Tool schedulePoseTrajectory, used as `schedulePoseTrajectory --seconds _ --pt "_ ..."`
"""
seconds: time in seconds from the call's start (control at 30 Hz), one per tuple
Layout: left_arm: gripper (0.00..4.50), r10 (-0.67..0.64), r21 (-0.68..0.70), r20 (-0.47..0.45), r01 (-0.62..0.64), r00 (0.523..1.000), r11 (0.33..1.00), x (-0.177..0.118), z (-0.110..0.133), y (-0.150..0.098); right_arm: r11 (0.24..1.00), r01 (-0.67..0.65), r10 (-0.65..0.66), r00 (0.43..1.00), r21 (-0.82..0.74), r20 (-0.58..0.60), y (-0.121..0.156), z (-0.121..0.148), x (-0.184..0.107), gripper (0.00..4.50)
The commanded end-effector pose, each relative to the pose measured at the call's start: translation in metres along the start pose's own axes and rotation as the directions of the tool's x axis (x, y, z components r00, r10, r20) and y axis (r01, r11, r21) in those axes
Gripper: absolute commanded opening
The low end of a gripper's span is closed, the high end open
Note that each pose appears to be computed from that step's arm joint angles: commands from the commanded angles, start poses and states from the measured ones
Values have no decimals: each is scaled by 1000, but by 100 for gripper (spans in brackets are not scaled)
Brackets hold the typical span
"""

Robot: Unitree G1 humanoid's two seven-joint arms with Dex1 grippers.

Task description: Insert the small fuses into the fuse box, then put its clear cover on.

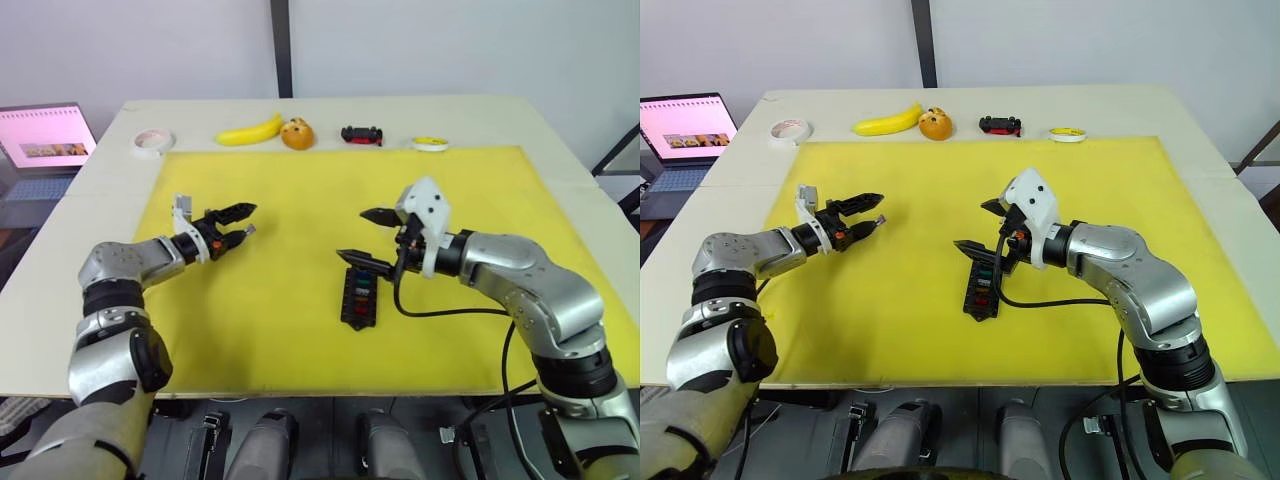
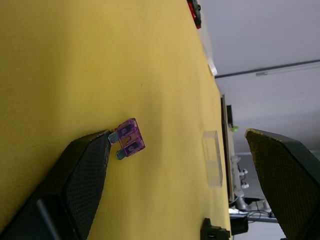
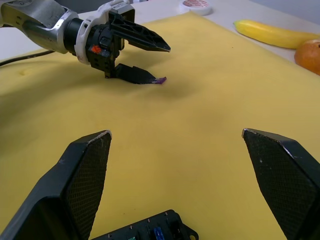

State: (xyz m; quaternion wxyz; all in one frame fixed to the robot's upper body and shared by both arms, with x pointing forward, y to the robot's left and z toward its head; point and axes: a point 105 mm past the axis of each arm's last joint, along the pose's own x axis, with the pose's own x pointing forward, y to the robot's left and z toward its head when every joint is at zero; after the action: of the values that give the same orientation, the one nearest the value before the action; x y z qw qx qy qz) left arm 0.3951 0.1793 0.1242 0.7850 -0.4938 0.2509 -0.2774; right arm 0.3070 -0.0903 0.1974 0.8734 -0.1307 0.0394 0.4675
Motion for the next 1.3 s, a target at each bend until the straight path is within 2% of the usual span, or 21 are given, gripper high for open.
schedulePoseTrajectory --seconds 0.03,0.57,0.6,0.63,0.7,1.07,1.17,1.27,1.3 --pt "450 30 -17 -42 -31 999 999 9 -13 7 999 11 -10 999 -52 33 1 13 -3 444" --pt "450 44 -18 -38 -44 998 999 8 -14 9 998 19 -18 999 -55 27 -1 11 -4 444" --pt "397 45 -19 -35 -46 998 999 8 -14 10 998 19 -18 999 -55 27 -1 11 -4 450" --pt "372 48 -20 -35 -49 998 999 8 -14 11 998 20 -18 999 -55 27 -1 11 -4 450" --pt "278 56 -19 -41 -56 998 998 8 -16 13 998 21 -19 999 -55 27 -1 11 -4 450" --pt "278 57 -22 -42 -58 997 998 9 -16 14 998 26 -25 999 -62 21 -3 11 -6 450" --pt "193 56 -18 -44 -57 997 998 9 -17 14 998 25 -24 1000 -64 20 -3 12 -7 450" --pt "37 63 -18 -42 -64 997 998 9 -17 16 998 25 -24 1000 -64 19 -3 11 -7 450" --pt "5 64 -18 -42 -65 997 998 8 -18 17 998 25 -24 1000 -64 18 -3 11 -7 450"
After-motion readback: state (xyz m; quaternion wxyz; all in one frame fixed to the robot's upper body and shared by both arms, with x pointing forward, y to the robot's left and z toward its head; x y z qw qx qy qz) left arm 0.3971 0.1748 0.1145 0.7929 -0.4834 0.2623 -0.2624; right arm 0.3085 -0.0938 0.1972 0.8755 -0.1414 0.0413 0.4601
